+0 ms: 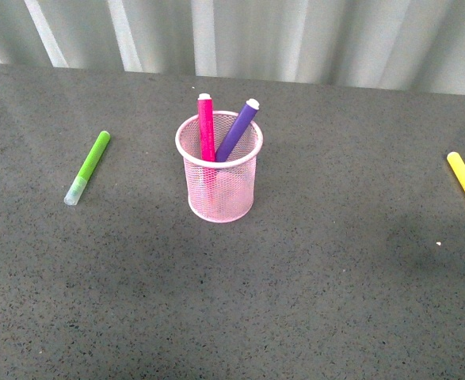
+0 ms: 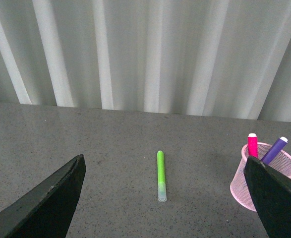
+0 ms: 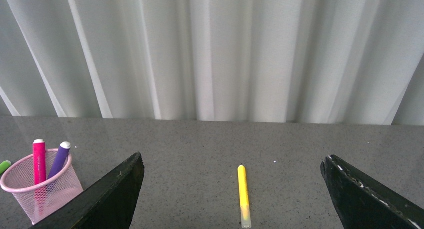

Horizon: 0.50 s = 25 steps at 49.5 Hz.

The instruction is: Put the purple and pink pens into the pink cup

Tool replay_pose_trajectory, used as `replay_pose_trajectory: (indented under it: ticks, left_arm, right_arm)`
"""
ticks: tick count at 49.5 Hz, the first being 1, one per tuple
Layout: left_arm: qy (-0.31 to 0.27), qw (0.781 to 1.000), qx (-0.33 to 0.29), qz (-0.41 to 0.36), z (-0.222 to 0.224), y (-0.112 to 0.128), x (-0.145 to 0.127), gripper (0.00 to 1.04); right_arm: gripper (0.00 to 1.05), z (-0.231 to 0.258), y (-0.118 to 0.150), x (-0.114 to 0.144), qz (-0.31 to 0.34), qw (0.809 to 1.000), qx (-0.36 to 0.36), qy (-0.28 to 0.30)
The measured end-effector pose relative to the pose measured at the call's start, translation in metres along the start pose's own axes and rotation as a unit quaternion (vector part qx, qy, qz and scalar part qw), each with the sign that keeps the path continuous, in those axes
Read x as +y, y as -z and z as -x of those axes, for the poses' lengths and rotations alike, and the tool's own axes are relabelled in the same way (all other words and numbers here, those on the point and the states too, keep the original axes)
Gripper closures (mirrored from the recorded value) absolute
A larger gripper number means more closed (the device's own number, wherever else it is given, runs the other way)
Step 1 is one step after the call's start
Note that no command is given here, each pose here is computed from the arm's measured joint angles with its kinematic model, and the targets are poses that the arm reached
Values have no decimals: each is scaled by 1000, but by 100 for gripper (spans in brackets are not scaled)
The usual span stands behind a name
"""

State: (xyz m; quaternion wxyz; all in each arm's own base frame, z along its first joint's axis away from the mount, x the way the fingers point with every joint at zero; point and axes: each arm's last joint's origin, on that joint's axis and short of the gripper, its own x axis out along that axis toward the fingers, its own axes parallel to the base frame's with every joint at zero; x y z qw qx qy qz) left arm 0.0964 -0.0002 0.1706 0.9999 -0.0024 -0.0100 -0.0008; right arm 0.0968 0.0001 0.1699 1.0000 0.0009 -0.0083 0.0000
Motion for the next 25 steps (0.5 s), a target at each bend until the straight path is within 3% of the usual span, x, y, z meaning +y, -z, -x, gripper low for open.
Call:
replay_pose_trajectory:
  ticks: [25]
  left_arm:
    - [0,1000,0,0,0,0,0,7]
  right_arm:
    - [7,0,0,0,0,1000,0,0]
